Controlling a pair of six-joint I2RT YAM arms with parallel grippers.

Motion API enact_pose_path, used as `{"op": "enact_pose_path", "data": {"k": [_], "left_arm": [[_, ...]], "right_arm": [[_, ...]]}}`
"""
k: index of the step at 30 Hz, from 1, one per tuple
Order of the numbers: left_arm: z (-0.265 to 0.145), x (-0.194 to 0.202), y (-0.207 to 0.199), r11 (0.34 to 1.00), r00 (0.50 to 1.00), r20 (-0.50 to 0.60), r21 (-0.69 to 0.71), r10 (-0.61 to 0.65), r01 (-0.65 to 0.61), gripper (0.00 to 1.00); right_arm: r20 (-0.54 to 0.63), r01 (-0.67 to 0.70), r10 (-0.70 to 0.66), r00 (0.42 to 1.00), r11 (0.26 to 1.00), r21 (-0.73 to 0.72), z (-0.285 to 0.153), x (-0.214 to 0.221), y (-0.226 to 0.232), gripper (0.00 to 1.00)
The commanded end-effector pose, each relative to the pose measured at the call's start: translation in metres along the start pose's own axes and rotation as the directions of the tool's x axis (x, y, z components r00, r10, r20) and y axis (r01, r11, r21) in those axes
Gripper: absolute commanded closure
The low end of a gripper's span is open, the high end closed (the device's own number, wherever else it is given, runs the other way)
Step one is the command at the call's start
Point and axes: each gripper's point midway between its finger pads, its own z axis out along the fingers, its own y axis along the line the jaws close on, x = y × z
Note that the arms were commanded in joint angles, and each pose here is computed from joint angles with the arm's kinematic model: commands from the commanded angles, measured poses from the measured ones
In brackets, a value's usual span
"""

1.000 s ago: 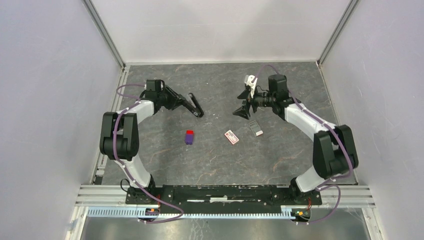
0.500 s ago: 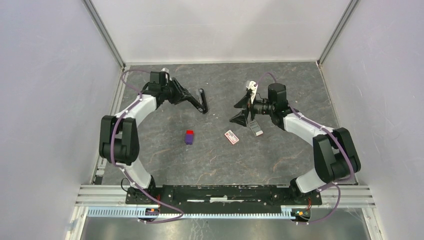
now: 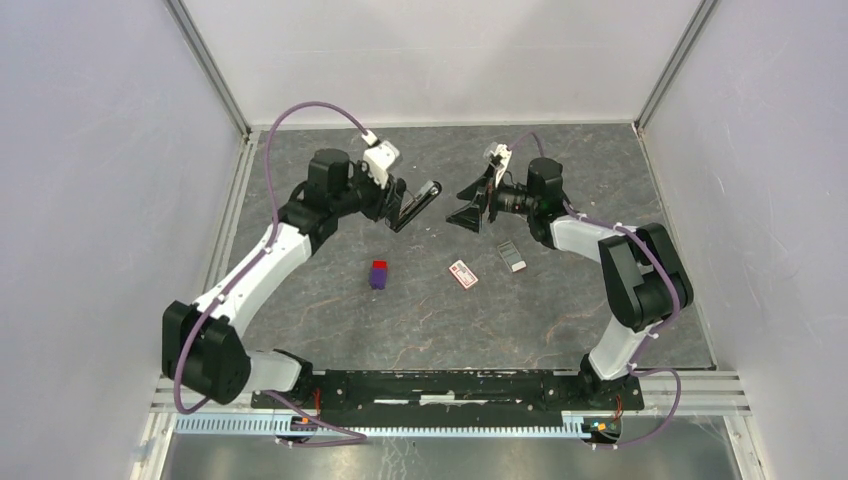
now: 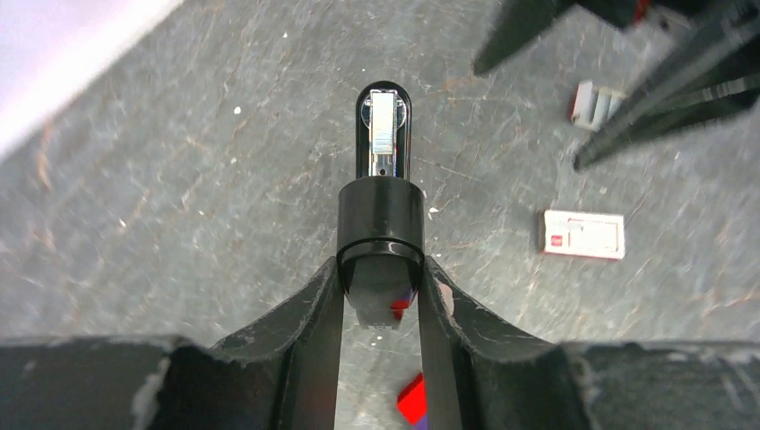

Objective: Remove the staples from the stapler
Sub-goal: Pick up the stapler from the center of the board, then unload the staple at the center of the board.

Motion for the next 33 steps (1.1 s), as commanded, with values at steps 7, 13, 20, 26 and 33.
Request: {"op": "enact_pose_path", "data": {"k": [7, 13, 20, 26, 33], "left_arm": [[-0.012, -0.049, 0.012, 0.883, 0.864, 0.186, -0.131, 0.468, -0.450, 0.98], [-0.018, -0.051, -0.019, 0.825, 0.781, 0.282, -0.086, 0.557, -0.558, 0.98], [-0.029, -0.047, -0.038, 0.737, 0.677, 0.320, -0.117, 0.663, -0.666, 0.98], [-0.005, -0.031, -0.037, 0.626, 0.595, 0.205, -0.159, 0.777, -0.763, 0.98], [0.029, -0.023, -0.021, 0.464, 0.469, 0.046, -0.259, 0.882, -0.847, 0.98]], "right_arm": [[0.083, -0.011, 0.007, 0.997, 0.998, 0.057, -0.003, -0.039, -0.005, 0.02], [0.121, -0.148, 0.143, 0.982, 0.989, 0.031, 0.000, -0.031, -0.003, 0.02], [0.040, -0.029, 0.027, 0.999, 0.997, 0.069, -0.003, -0.027, -0.015, 0.02], [0.020, -0.037, 0.036, 0.999, 0.997, 0.067, -0.004, -0.016, -0.020, 0.02], [0.037, -0.055, 0.051, 0.998, 0.993, 0.108, -0.023, -0.017, -0.035, 0.02]]}}
